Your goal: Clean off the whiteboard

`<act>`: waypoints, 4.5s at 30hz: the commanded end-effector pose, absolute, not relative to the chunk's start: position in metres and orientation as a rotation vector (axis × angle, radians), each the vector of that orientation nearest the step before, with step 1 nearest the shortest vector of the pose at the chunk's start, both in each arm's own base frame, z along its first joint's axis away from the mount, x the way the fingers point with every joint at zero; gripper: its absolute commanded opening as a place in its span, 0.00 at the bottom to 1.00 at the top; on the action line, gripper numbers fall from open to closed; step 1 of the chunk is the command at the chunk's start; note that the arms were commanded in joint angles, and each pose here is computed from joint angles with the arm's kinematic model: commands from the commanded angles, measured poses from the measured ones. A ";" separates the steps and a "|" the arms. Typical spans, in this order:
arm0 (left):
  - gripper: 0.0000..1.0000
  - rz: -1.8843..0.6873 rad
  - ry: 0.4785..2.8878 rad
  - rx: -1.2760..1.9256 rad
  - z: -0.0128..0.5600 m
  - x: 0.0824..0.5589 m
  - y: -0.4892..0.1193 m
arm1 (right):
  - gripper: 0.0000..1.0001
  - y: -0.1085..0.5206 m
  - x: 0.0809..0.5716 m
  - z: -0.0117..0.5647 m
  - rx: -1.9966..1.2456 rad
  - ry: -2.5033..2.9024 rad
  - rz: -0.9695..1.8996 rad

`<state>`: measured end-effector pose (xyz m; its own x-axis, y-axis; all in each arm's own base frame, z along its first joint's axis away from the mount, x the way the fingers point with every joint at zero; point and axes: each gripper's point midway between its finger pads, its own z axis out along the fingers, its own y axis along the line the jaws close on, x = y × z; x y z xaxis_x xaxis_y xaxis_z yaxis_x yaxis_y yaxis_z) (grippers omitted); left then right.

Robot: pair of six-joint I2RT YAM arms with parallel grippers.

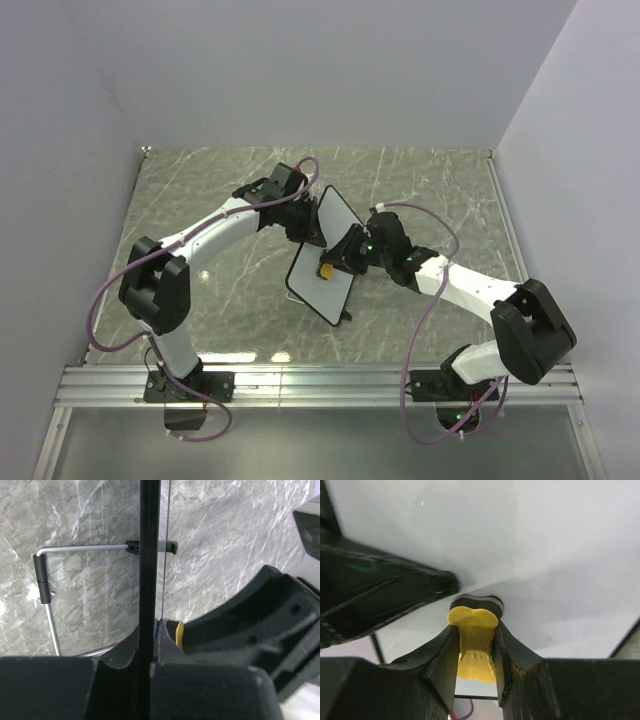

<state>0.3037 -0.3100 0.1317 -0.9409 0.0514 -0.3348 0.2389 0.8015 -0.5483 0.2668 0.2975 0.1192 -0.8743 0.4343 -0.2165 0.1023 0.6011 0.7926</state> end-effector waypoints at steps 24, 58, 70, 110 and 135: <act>0.00 -0.352 3.041 0.349 0.013 0.244 -0.271 | 0.00 0.241 0.209 0.025 0.451 2.751 0.808; 0.00 -0.366 3.051 0.311 0.007 0.248 -0.277 | 0.00 0.312 0.214 0.118 0.195 2.612 1.114; 0.00 -0.315 3.056 0.289 0.009 0.236 -0.261 | 0.00 0.251 0.200 0.016 0.399 2.776 0.967; 0.00 -0.312 3.070 0.339 0.005 0.239 -0.265 | 0.00 0.266 0.229 0.075 0.365 2.644 1.010; 0.48 -0.146 2.995 0.358 0.030 0.263 -0.253 | 0.03 0.107 0.248 0.058 0.688 2.581 0.372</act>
<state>0.3154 -0.2989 0.1207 -0.9205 0.0909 -0.3801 0.2458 0.8908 -0.3823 0.2689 0.1401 0.1022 -0.7630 0.5280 -0.3728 0.2924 0.7964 0.5295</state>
